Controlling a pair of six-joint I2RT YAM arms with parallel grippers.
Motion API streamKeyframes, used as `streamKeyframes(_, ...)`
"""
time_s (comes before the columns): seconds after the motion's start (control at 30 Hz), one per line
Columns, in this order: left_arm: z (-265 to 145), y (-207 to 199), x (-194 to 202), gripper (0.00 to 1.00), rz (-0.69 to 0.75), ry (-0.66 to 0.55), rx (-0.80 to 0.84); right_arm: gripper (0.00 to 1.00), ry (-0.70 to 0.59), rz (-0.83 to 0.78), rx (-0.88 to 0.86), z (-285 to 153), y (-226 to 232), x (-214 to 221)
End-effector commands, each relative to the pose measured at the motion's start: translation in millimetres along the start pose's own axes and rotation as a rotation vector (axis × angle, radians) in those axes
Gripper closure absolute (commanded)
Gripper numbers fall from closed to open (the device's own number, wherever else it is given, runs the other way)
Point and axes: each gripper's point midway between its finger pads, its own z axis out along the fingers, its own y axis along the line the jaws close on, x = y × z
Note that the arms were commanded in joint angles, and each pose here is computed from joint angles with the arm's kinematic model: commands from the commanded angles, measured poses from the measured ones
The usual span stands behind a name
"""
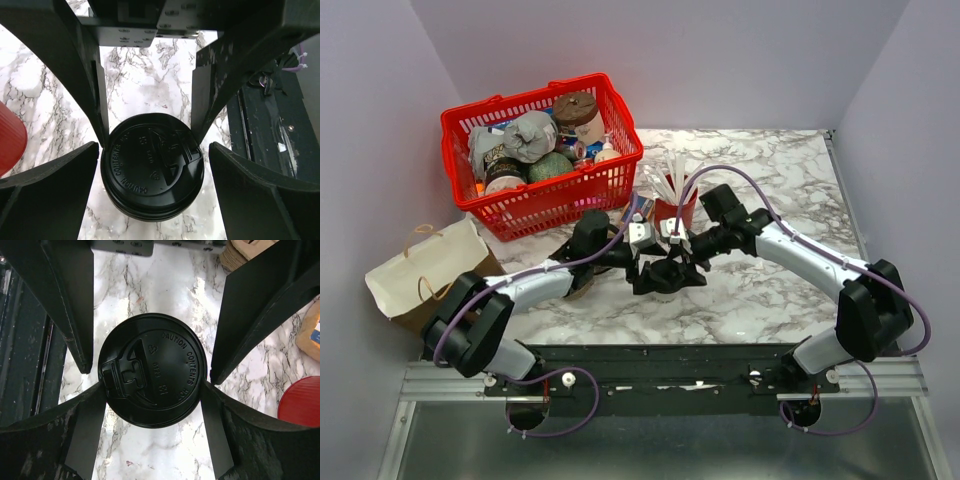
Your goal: Pack the takeout coffee
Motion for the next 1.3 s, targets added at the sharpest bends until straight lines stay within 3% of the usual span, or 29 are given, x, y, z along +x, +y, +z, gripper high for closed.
streamKeyframes(0.0, -16.3, -6.4, -7.5, 0.02, -0.009, 0.066, 0.015, 0.2, 0.131, 0.126, -0.069, 9.6, 27.8, 42.4)
streamKeyframes(0.17, -35.4, -3.9, -12.8, 0.02, -0.024, 0.1, -0.02, 0.11, 0.134, 0.098, -0.037, 3.4, 23.2, 37.8)
streamKeyframes(0.47, -73.2, 22.3, -8.7, 0.02, -0.169, 0.137, -0.287, 0.0, 0.063, 0.086, 0.031, -13.8, 9.5, 0.0)
streamKeyframes(0.73, -74.4, 28.2, 0.2, 0.05, -0.193, 0.137, -0.328, 0.0, 0.045, 0.062, 0.044, -16.8, 2.3, -11.4)
streamKeyframes(0.9, -68.0, 25.3, 16.3, 0.07, -0.29, 0.159, -0.3, 0.0, 0.03, 0.053, 0.045, -19.0, 2.6, -17.1)
streamKeyframes(1.07, -65.2, 37.3, 10.6, 0.1, -0.423, 0.096, -0.377, 0.0, 0.023, 0.06, 0.063, -23.3, 0.8, -23.3)
streamKeyframes(1.27, -60.3, 39.1, 4.9, 0.12, -0.48, 0.058, -0.371, 0.0, 0.044, 0.093, 0.066, -21.9, 3.9, -13.9)
